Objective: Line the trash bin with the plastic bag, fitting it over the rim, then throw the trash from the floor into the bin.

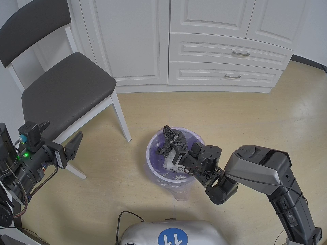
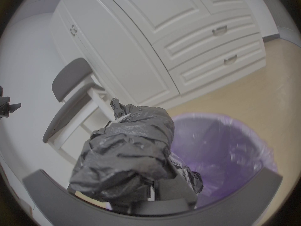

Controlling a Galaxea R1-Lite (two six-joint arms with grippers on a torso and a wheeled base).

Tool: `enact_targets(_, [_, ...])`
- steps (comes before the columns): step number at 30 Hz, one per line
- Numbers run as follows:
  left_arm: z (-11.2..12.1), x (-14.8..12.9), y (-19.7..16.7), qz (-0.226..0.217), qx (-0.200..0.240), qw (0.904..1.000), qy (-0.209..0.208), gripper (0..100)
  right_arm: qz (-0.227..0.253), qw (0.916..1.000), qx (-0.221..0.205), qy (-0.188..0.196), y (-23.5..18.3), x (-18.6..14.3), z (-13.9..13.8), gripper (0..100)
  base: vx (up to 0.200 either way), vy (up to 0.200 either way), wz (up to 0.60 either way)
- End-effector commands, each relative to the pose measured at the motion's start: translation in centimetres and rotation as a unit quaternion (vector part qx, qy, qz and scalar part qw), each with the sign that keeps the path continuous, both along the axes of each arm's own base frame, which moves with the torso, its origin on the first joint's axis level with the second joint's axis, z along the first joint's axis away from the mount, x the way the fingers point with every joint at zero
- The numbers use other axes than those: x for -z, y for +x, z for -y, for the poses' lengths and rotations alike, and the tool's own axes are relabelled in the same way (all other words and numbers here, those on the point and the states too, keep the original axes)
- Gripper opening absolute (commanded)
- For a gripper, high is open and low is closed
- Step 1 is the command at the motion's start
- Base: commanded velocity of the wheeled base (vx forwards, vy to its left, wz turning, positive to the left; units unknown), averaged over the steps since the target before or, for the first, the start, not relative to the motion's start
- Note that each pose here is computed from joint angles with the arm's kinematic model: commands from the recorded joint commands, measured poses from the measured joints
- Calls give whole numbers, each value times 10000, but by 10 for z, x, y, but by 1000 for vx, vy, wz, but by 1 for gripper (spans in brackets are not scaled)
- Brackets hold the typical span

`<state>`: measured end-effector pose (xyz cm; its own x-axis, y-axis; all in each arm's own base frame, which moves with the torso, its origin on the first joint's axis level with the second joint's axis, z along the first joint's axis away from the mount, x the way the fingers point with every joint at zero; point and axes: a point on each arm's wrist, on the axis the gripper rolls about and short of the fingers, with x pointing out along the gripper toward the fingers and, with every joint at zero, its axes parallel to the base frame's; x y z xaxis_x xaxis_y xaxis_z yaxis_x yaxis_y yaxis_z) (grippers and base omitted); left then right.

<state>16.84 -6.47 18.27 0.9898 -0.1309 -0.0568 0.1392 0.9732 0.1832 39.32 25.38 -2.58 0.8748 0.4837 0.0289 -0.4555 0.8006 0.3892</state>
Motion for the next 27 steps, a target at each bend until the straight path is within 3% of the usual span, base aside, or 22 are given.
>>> enact_targets(1, [-1, 1, 1, -18, -54, 10000, 7, 100, -246, 9995, -175, 0, -6, -5, 8, 0, 0, 0, 0])
enact_targets(8, [-2, 1, 1, -17, -53, 10000, 14, 100, -616, 9972, -376, -208, -14, -3, 13, 0, 0, 0, 0])
enact_targets(16, [-2, 2, 2, -47, -77, 10000, 18, 100, -312, 9985, -364, 254, -7, -10, 9, 0, 0, 0, 0])
enact_targets(27, [-1, 3, 4, -82, -77, 9999, 33, 100, 4, 9989, -296, 357, -1, -10, 12, 0, 0, 0, 0])
